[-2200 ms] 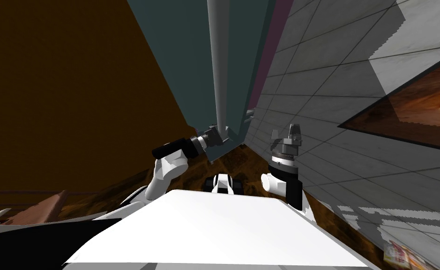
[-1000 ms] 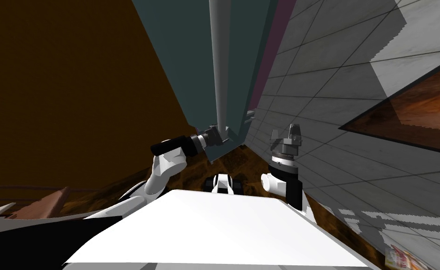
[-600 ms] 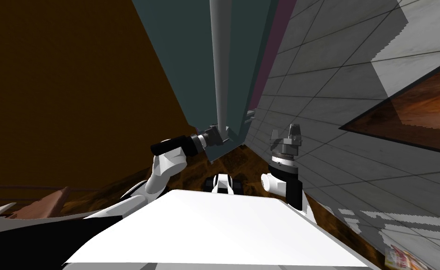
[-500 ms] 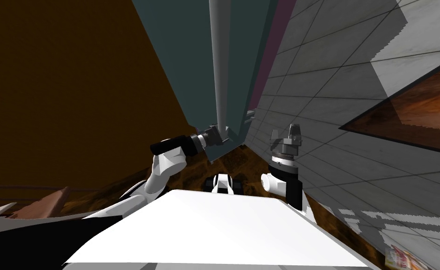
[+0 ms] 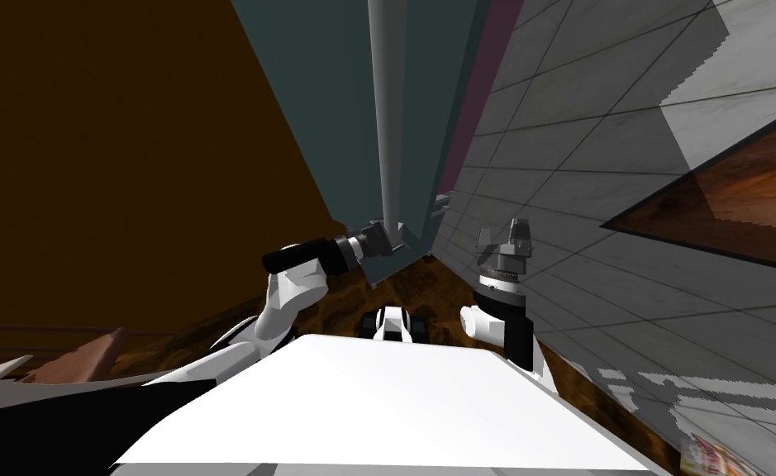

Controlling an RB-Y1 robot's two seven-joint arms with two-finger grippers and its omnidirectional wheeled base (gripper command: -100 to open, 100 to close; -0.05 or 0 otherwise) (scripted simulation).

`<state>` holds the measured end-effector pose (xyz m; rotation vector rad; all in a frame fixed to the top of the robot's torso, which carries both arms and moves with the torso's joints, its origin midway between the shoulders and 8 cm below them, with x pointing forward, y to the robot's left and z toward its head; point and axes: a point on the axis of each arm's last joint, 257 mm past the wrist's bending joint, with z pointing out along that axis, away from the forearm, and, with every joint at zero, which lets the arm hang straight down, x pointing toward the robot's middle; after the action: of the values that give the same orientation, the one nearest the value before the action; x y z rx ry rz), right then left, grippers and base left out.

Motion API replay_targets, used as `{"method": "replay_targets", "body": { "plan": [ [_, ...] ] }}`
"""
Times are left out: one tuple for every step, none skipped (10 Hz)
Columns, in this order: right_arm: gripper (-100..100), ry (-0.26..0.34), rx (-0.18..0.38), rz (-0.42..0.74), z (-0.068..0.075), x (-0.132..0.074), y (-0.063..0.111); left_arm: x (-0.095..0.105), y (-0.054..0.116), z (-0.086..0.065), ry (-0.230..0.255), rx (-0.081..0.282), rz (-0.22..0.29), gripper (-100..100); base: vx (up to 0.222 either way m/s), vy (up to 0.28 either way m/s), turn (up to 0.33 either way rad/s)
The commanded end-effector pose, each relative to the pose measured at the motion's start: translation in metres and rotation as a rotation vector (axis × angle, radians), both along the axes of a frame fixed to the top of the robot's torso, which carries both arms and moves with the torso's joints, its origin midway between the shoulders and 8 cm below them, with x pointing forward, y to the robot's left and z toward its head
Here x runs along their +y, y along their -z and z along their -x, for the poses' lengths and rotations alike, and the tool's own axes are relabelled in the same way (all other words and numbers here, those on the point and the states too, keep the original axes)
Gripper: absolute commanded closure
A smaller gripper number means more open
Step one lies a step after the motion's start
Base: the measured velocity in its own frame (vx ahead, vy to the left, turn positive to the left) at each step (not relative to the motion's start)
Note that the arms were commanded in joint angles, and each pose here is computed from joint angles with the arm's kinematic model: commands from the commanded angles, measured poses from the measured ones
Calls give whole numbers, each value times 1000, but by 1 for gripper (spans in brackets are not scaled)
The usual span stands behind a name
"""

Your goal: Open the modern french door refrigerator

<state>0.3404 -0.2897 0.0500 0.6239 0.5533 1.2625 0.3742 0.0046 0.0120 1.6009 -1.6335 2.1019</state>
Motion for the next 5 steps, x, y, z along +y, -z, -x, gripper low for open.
{"method": "replay_targets", "body": {
  "plan": [
    [0, 0, 0, 0, 0, 0, 0, -3, -28, 2, 10, -60, 45, -100, -14, -5, -6],
    [0, 0, 0, 0, 0, 0, 0, -3, -28, 2, 10, -60, 45, -100, 0, 0, 0],
    [0, 0, 0, 0, 0, 0, 0, -3, -28, 2, 10, -60, 45, -100, 12, 4, -1],
    [0, 0, 0, 0, 0, 0, 0, -3, -28, 2, 10, -60, 45, -100, 0, 0, 0],
    [0, 0, 0, 0, 0, 0, 0, -3, -28, 2, 10, -60, 45, -100, 0, 0, 0]
  ]
}}
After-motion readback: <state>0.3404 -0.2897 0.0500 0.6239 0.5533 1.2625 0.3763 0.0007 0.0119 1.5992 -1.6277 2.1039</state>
